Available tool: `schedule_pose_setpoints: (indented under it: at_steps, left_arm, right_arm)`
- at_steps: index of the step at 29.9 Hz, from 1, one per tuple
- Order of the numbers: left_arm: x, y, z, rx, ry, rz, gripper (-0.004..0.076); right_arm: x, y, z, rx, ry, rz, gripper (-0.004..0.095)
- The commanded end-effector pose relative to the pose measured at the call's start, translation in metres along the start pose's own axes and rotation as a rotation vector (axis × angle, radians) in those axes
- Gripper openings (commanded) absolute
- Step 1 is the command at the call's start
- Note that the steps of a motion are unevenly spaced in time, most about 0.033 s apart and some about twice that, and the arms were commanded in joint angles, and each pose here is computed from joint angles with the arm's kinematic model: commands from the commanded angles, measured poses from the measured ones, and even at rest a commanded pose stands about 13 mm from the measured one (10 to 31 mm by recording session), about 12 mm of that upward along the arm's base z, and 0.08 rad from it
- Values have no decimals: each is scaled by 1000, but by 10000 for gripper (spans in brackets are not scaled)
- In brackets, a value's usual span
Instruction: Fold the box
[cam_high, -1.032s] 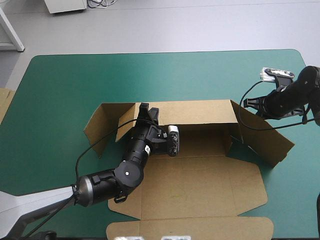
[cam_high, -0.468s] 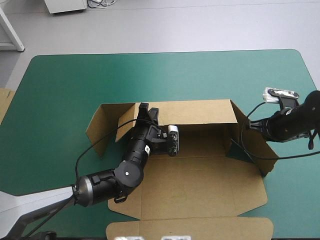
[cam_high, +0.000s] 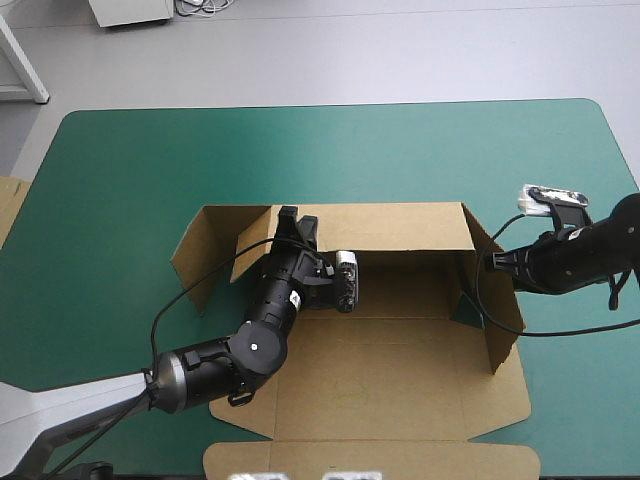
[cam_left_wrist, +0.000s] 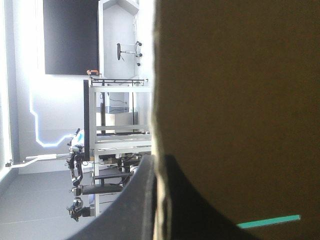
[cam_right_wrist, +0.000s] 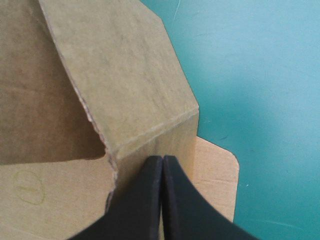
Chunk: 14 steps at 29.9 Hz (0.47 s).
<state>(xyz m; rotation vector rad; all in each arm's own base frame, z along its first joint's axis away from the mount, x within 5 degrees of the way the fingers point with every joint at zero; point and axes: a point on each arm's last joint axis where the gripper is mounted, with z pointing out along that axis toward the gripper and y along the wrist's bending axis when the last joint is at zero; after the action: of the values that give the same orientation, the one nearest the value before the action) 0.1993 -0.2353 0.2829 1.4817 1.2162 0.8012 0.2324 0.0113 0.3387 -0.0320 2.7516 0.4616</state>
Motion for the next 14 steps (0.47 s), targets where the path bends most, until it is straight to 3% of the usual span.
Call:
schedule_pose_setpoints:
  at_steps: [1, 4, 10, 14]
  left_arm:
    - [2, 14, -7, -43, 1, -55, -10]
    - [2, 14, -7, -42, 1, -57, -10]
    - [2, 14, -7, -42, 1, -57, -10]
    - [2, 14, -7, -42, 1, -60, -10]
  right_arm:
    - [3, 10, -16, -37, -54, -101, -18]
    - [7, 12, -20, -29, -68, -146, 52]
    - [21, 16, -17, -9, -89, -253, 566]
    - [28, 19, -5, -13, -76, -338, 617]
